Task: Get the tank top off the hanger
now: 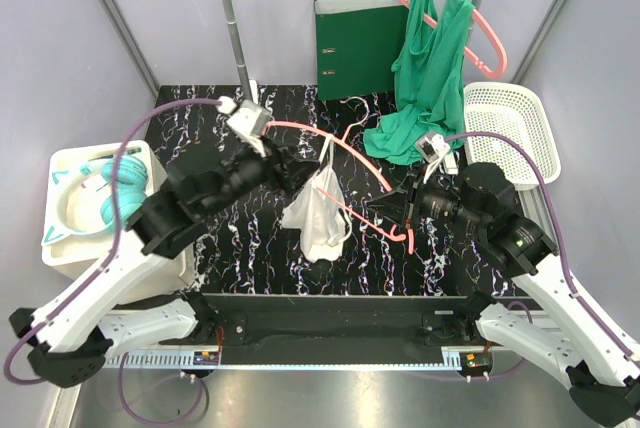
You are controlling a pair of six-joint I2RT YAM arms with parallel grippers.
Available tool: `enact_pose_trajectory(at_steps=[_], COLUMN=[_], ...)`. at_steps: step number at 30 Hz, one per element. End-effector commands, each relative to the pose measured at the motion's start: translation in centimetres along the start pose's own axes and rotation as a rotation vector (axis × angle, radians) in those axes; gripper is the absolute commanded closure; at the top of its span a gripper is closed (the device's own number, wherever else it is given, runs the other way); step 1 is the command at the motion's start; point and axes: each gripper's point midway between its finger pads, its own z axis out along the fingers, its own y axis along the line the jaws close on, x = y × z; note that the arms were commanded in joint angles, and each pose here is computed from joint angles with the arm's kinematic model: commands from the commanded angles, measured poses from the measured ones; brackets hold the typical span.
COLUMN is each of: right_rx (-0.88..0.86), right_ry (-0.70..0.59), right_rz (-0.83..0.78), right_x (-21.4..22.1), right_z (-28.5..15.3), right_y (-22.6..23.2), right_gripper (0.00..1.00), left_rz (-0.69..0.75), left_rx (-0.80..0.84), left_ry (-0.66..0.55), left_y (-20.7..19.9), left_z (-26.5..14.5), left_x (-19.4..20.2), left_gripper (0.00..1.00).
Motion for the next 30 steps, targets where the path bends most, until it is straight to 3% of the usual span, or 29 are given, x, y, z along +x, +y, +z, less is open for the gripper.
enact_pose_trajectory(at_steps=[1,7,10,14,19,20,22,30], right_rx=[-0.074,-0.078,-0.087,-0.093,-0.096,-0.096,-0.094,-0.071], right_ry=[-0.094,-0.101,-0.104,-0.102,-0.099,-0.099,-0.098,-0.055], right_rz=[-0.052,-0.052,-0.048,-0.041,-0.030,-0.028,-0.022,0.027], right_x=[-2.8,-2.7,-2.6,-2.3,-2.0,-2.0,-1.6,1.6], right_z=[-0.4,-0.7,-1.0,-1.2,-1.3,-1.4,-1.5,-3.2], right_y=[2.0,2.1,2.4,2.5,2.5,2.5,2.4,1.8], right_gripper=[1.00,1.00,1.00,1.00,1.00,1.00,1.00,1.00], left_rz=[-0.018,-0.016,-0.027,-0.034,-0.026,-0.023,-0.025,-0.028], left_rx=[0.035,-0.010,-0.033,-0.024,-0.028,-0.031,-0.065,-0.325], left_ry=[0.045,0.082,0.088,0.090,0.083,0.079,0.057,-0.111], left_y=[-0.6,0.4,0.8,0.6,0.6,0.7,1.1,5.0], left_z=[1.8,3.5,3.9,4.4,5.1,5.1,5.0,1.2], left_x=[1.2,2.3,2.7,2.8,2.2,2.0,1.2,-3.9], left_gripper=[0.32,0.32,0.44,0.54,0.71,0.84,0.99,1.00])
